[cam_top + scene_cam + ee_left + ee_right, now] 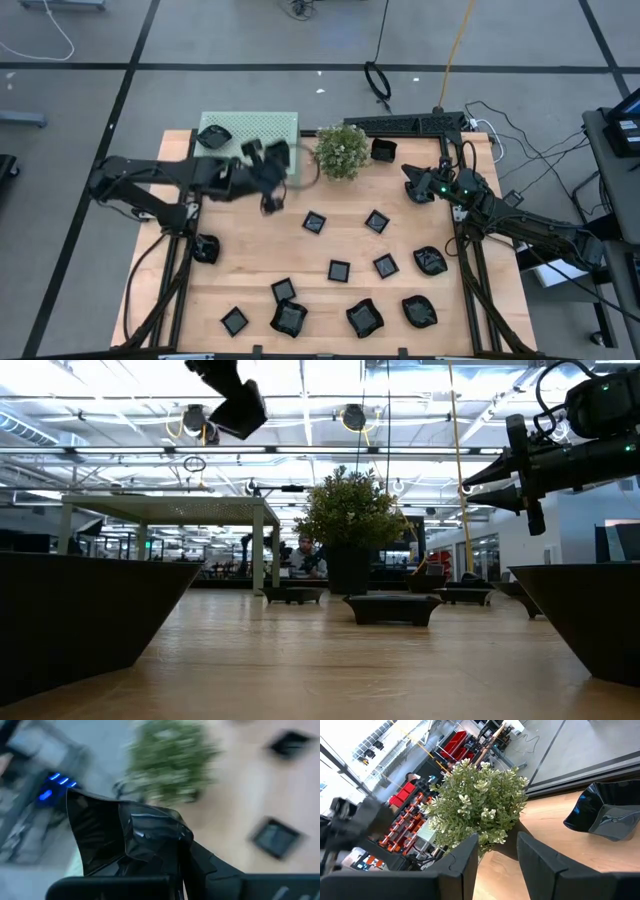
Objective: Pick & Place Mini shaped plates
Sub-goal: Put the distorted square plate on the shelf
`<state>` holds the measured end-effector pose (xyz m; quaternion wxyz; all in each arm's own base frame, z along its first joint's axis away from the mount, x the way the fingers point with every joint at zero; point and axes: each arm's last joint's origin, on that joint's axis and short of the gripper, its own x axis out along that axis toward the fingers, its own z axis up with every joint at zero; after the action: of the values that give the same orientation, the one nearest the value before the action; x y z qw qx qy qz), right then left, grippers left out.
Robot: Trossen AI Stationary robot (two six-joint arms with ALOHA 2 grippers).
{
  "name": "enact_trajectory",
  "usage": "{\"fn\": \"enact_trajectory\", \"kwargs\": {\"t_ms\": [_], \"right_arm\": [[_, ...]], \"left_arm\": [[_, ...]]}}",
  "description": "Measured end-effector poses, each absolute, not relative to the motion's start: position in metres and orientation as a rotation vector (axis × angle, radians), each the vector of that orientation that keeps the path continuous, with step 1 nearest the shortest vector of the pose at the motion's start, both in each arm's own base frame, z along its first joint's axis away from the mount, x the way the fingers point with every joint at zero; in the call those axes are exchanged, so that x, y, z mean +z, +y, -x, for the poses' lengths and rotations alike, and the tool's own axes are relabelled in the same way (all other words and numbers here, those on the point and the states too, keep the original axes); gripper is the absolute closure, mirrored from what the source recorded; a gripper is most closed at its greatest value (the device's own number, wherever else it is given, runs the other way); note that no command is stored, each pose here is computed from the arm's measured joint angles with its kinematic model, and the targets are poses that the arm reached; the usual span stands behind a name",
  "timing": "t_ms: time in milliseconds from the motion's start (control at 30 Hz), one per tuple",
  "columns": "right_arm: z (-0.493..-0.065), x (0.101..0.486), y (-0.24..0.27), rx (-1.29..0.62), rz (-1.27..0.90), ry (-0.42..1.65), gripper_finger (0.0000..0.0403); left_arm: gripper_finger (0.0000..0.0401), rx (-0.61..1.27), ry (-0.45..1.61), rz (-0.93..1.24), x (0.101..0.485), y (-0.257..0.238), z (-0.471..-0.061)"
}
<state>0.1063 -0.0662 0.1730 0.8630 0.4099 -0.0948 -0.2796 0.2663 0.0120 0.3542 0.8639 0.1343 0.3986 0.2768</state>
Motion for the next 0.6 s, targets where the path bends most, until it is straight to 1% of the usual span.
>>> {"fn": "enact_trajectory", "kwargs": {"t_ms": [100,267,333,433,600], "right_arm": [[-0.106,0.173,-0.066,-0.586,-0.859,-0.199,0.0280],[-0.106,0.173,-0.066,-0.586,-0.859,-0.199,0.0280],[-0.106,0.173,-0.066,-0.586,-0.859,-0.199,0.0280],[-0.106,0.173,-0.066,-0.586,-0.859,-0.199,0.0280],[-0.106,0.173,-0.066,-0.586,-0.859,-0.199,0.0280]], "left_arm": [[0.0396,0.679,0.885,-0.237,0.352,0.038,-0.261],[0.0385,0.776,1.053,-0.196,0.339,0.076,-0.252],[0.0388,0.793,1.115,-0.178,0.334,0.089,-0.248],[0.0397,0.785,1.163,-0.093,0.326,0.108,-0.246],[0.0383,0.794,1.222,-0.009,0.313,0.131,-0.246]]}}
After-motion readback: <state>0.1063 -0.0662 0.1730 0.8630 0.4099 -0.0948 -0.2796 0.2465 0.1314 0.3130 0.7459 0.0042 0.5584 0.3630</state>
